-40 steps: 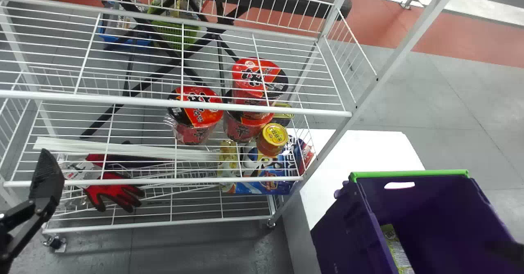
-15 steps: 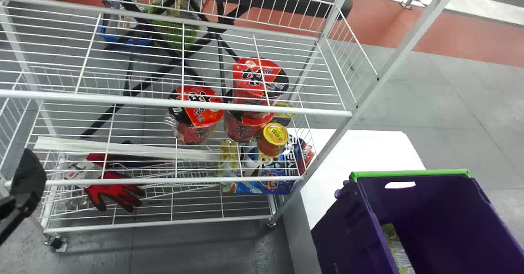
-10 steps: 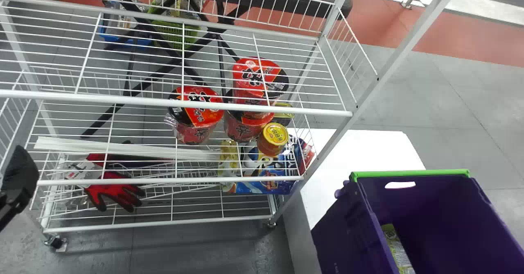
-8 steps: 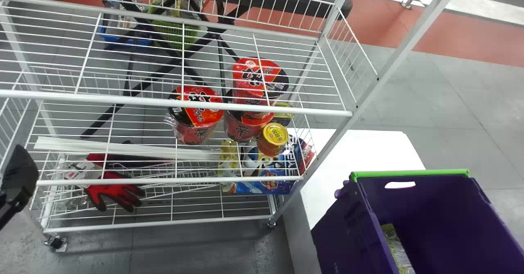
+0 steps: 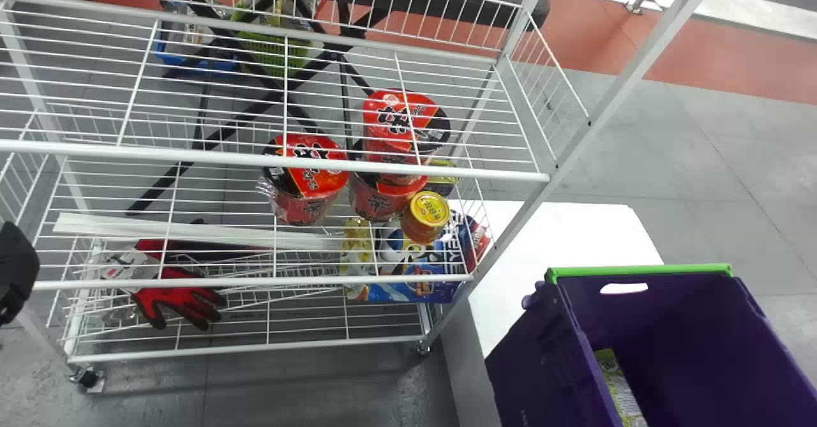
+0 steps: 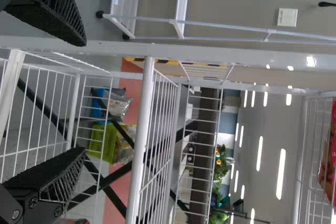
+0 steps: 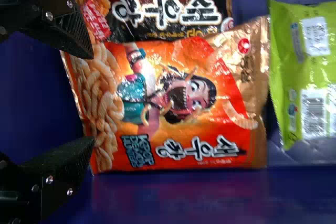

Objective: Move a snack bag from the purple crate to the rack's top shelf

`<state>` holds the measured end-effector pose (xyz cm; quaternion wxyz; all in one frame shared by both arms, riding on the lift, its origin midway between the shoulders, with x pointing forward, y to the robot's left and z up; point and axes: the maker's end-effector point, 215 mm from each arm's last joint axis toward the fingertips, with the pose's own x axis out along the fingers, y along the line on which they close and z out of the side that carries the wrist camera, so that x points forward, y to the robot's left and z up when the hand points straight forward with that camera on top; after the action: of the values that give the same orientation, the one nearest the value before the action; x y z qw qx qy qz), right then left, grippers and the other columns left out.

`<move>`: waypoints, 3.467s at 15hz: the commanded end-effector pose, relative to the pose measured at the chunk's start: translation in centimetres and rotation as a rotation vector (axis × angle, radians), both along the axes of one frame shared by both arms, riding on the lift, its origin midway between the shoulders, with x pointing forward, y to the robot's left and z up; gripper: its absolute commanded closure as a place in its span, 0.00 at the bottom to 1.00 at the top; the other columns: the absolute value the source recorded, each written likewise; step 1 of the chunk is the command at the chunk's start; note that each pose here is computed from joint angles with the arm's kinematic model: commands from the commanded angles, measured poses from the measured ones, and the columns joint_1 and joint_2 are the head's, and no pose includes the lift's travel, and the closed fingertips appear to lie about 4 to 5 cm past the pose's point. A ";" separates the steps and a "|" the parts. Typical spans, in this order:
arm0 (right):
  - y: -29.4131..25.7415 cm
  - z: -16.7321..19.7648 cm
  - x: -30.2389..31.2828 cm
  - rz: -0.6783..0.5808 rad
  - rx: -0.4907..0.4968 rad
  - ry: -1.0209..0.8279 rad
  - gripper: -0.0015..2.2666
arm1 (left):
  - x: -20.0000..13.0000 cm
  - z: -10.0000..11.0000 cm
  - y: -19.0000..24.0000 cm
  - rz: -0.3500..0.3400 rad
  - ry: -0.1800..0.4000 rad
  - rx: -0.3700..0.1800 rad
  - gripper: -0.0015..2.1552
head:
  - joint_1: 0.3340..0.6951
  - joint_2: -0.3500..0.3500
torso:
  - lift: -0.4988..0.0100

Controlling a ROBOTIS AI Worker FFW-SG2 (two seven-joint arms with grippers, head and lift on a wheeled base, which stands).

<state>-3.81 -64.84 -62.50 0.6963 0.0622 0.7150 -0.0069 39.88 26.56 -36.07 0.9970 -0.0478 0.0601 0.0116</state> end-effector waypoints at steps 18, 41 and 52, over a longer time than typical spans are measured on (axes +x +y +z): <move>1.6 -3.1 0.1 -0.110 0.050 -0.070 0.14 | 1.4 -3.0 5.5 0.013 0.034 -0.044 0.05 | 1.00 0.00 | 0.11; 1.8 -4.1 1.0 -0.055 0.027 -0.119 0.16 | 2.1 -5.8 6.5 -0.002 0.070 -0.060 0.06 | 1.00 0.00 | 0.11; 2.5 -5.1 1.3 -0.050 0.030 -0.118 0.76 | 3.9 -7.3 6.9 -0.007 0.082 -0.081 0.05 | 1.00 0.00 | 0.11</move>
<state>-2.73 -62.21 -67.64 0.7346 0.0924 0.6722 -0.0099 43.67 33.60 -43.40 0.9910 -0.0868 0.1017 0.0072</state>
